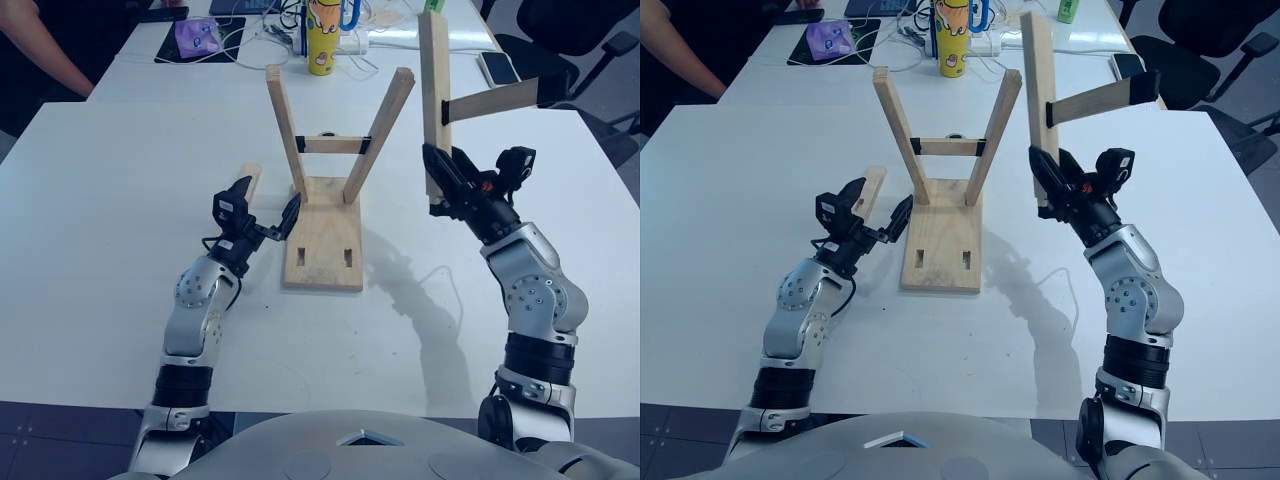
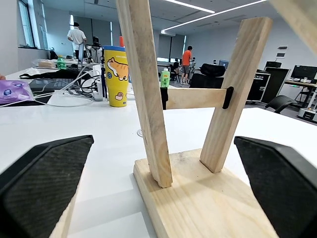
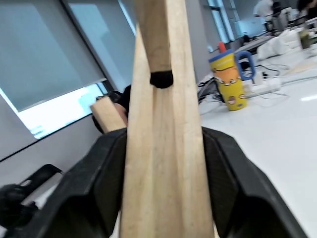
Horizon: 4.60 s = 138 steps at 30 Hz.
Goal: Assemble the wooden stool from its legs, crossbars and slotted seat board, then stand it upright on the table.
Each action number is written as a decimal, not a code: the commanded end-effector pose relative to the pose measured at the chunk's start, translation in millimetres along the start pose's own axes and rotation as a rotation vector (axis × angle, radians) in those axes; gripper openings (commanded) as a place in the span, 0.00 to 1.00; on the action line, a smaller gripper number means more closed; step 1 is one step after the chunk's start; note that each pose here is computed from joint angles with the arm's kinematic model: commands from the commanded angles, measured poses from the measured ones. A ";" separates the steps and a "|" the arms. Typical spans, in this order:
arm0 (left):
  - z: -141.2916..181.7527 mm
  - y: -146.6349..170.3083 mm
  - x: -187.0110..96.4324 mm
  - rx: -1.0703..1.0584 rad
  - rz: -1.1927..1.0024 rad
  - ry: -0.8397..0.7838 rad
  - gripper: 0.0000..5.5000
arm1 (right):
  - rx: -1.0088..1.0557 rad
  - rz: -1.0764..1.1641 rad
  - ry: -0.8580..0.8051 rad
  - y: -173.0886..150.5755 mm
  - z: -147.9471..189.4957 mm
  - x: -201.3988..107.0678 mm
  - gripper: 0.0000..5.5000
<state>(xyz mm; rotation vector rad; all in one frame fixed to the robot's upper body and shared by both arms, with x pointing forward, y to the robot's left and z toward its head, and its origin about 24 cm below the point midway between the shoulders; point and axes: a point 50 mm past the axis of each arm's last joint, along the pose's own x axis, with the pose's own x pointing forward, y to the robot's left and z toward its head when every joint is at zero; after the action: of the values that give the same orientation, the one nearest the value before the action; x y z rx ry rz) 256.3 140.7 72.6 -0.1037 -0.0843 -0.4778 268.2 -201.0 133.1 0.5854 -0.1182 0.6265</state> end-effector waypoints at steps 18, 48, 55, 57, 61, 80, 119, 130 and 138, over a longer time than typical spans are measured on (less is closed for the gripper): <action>18.3 7.9 -13.6 -0.360 -0.359 0.101 0.96 | 0.279 0.401 0.350 26.4 -34.1 -9.0 0.38; 68.0 -8.6 0.9 -0.689 -0.722 0.091 0.91 | 0.463 0.636 0.611 38.2 -41.9 -14.2 0.38; 68.5 -9.9 -1.0 -0.710 -0.742 0.108 0.71 | 0.456 0.653 0.635 38.9 -40.9 -13.5 0.38; 68.2 -11.5 -3.0 -0.718 -0.748 0.112 0.66 | 0.459 0.657 0.639 39.8 -41.1 -14.2 0.38; 67.2 -12.8 -5.9 -0.735 -0.759 0.121 0.55 | 0.465 0.660 0.642 40.0 -41.7 -15.3 0.38; 70.5 9.1 -24.9 -0.693 -0.698 0.126 0.38 | 0.283 0.609 0.681 20.9 -39.0 -14.6 0.55; 106.7 38.2 1.2 0.200 -0.577 0.022 0.38 | -0.385 0.098 0.413 -8.2 -88.9 7.6 0.55; 105.0 48.5 13.0 0.272 -0.711 0.103 0.38 | -0.367 -0.150 0.463 14.2 -137.6 18.1 0.24; 92.3 49.1 8.6 0.239 -0.740 0.147 0.38 | -0.375 -0.144 0.497 20.0 -146.5 26.9 0.00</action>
<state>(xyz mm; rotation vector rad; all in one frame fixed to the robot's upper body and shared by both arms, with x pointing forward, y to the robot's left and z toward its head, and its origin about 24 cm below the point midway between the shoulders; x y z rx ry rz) 282.0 190.3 163.9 0.1927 -0.0472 -1.2021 267.1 -94.3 29.0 0.0664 0.2531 0.5761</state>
